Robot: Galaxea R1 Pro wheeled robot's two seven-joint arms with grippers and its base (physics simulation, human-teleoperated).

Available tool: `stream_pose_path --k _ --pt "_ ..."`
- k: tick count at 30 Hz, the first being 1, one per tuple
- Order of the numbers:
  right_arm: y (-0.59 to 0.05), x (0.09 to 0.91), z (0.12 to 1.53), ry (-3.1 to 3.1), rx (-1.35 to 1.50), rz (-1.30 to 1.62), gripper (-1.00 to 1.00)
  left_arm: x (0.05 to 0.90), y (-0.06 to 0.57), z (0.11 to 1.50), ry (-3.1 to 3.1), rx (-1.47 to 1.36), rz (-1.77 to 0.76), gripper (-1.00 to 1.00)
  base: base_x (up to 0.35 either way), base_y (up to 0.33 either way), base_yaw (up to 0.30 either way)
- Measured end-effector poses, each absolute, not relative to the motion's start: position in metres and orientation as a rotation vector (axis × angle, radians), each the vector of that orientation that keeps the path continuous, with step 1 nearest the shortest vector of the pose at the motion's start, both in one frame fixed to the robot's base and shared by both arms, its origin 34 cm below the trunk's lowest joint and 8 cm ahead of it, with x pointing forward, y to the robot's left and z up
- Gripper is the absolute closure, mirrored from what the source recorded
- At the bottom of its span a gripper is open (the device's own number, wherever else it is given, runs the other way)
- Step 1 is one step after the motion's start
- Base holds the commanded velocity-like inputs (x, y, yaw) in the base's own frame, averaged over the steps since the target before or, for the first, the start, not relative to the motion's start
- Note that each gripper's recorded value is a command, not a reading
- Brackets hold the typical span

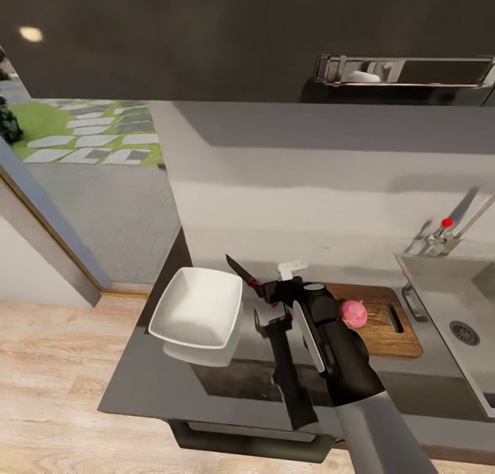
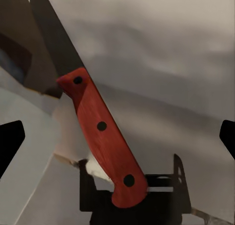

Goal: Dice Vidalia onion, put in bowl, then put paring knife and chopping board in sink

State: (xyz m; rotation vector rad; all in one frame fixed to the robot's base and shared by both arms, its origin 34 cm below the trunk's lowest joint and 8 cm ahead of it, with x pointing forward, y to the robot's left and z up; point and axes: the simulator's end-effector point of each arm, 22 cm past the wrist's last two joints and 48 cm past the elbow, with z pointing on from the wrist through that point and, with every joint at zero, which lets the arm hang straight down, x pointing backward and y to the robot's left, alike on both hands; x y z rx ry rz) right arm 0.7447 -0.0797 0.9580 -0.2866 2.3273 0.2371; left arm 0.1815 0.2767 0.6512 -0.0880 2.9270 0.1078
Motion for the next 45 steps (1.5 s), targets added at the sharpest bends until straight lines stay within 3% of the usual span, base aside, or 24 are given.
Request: stream_pose_path --k 45 --pt "-0.08 0.737 0.905 2.417 -0.289 0.245 -1.0 0.152 0.276 0.646 3.006 -0.086 0.111 -1.0 0.014 0.015 0.0"
